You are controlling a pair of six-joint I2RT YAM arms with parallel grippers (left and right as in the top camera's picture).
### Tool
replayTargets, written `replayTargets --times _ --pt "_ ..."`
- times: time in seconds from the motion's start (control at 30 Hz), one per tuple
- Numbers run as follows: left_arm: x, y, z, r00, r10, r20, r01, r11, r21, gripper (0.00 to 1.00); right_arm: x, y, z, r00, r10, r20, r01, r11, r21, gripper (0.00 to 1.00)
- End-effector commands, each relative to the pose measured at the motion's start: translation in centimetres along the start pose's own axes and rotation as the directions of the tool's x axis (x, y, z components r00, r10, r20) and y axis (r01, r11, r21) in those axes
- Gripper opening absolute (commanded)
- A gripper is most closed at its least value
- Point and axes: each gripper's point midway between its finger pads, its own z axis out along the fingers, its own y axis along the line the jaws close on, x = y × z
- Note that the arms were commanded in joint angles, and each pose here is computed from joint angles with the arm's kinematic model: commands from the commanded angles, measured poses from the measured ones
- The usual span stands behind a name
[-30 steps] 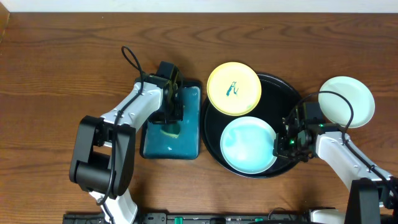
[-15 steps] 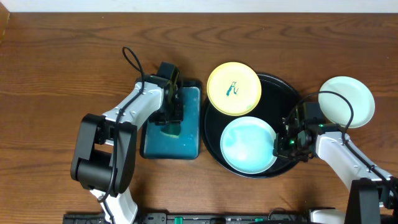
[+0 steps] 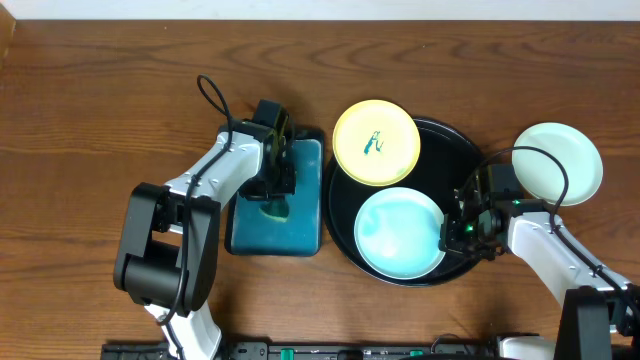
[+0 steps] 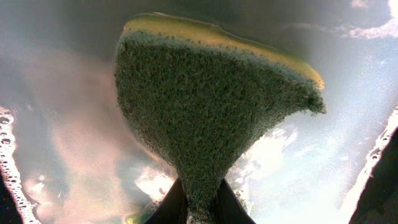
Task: Clean dirty plates on tray and stack at the side
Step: 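Rub the green sponge in the blue tray water with the left gripper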
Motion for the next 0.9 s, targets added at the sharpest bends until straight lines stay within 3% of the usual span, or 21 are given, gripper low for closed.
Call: replayTargets --times 0.0,0.2,0.27,0.4,0.47,0.87 --pt "0.81 0.76 1.25 0.999 -0.01 -0.044 0.009 0.999 -0.031 0.08 1.4 -2.28 1.26 0.999 0.008 -0.04 -0.003 0.994 0.109 0.01" --pt "0.82 0.77 1.26 0.999 -0.01 -0.044 0.009 0.999 -0.031 0.08 1.37 -2.27 1.26 0.999 0.008 -0.039 -0.003 0.994 0.109 0.02" --pt "0.85 0.78 1.27 0.999 -0.01 -0.045 0.009 0.999 -0.031 0.08 1.33 -2.26 1.27 0.999 0.007 -0.037 -0.003 0.994 0.108 0.08" --pt "0.85 0.78 1.29 0.999 -0.01 -0.046 0.009 0.999 -0.031 0.08 1.25 -2.23 1.27 0.999 0.006 -0.034 -0.002 0.994 0.107 0.07" --pt "0.85 0.79 1.29 0.999 -0.01 -0.045 0.009 0.999 -0.032 0.08 1.16 -2.21 1.28 1.0 0.004 -0.03 -0.001 0.994 0.106 0.01" --pt "0.85 0.78 1.29 0.999 -0.01 -0.046 0.009 0.999 -0.031 0.08 0.64 -1.84 0.41 1.0 -0.001 -0.012 0.002 0.995 0.101 0.01"
